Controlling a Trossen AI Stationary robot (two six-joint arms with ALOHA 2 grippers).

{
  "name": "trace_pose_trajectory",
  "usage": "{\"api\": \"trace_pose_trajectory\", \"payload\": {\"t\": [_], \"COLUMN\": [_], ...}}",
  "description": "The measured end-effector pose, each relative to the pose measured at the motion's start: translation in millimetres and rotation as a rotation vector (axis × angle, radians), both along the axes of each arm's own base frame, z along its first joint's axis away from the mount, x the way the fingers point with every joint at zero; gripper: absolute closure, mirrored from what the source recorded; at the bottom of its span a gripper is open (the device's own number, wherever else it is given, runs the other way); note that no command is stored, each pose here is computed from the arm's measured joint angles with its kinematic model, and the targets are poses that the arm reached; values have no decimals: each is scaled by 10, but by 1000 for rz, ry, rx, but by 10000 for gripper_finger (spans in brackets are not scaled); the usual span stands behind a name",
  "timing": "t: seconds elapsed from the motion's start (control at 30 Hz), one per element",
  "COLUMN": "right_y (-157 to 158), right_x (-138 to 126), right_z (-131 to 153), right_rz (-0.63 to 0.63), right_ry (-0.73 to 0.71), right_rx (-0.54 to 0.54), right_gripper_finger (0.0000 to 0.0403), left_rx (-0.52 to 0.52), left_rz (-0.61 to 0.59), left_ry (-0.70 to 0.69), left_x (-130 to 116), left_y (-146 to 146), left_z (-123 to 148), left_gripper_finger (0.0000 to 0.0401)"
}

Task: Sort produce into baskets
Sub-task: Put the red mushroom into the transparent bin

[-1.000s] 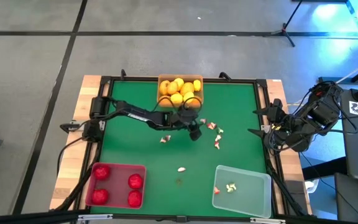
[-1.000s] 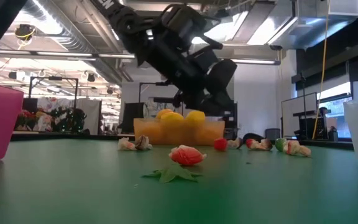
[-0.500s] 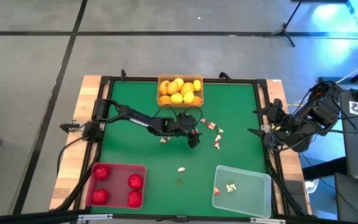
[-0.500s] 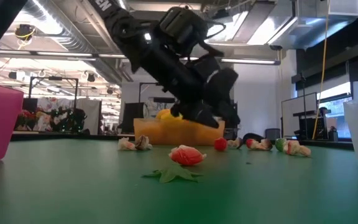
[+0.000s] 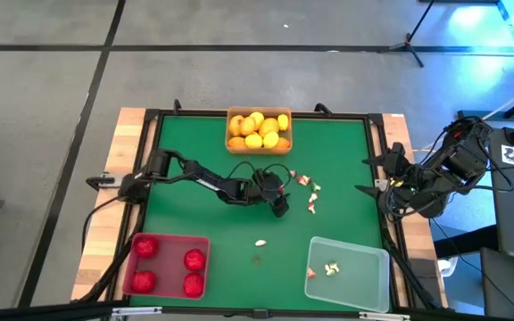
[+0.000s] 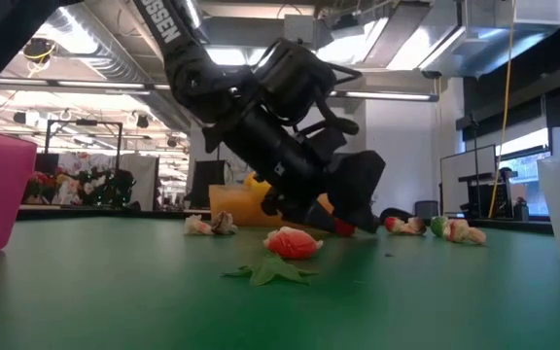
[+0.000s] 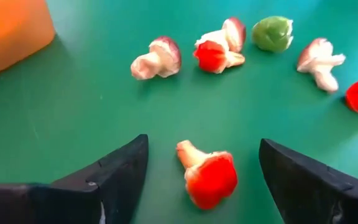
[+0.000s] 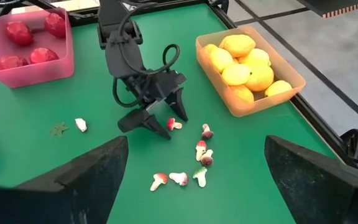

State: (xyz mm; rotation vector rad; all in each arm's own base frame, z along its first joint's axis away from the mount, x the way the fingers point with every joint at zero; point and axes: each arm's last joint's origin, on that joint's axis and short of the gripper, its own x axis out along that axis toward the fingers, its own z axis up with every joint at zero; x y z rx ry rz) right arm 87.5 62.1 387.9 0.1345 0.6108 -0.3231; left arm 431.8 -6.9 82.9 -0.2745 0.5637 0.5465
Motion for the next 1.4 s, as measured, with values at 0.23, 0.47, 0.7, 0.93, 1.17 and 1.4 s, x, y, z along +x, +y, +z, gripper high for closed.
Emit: {"api": "trace_pose_trajectory", "payload": {"t": [0.23, 0.47, 0.7, 0.93, 1.17, 1.4], "right_y": [2, 4, 17, 21, 19, 22], "right_x": [-1, 1, 12, 17, 17, 21], "right_z": [-2, -1, -4, -6, -4, -6], "right_rz": [6, 5, -9, -16, -18, -19], "right_ry": [8, 5, -1, -1, -7, -5], "right_rx": [6, 8, 27, 35, 26, 24], "right_gripper_finger": [29, 29, 29, 29, 29, 29], "left_rx": [34, 42, 54, 46, 44, 24], "left_rz": [32, 51, 80, 106, 84, 59], "left_ry": [24, 18, 9, -5, -16, -117], "left_x": [-40, -56, -55, -53, -51, -7], "left_y": [-169, -247, -220, -181, -219, -327], "left_z": [-29, -37, -39, -36, 16, 238], "left_gripper_finger": [150, 197, 243, 278, 307, 318]}}
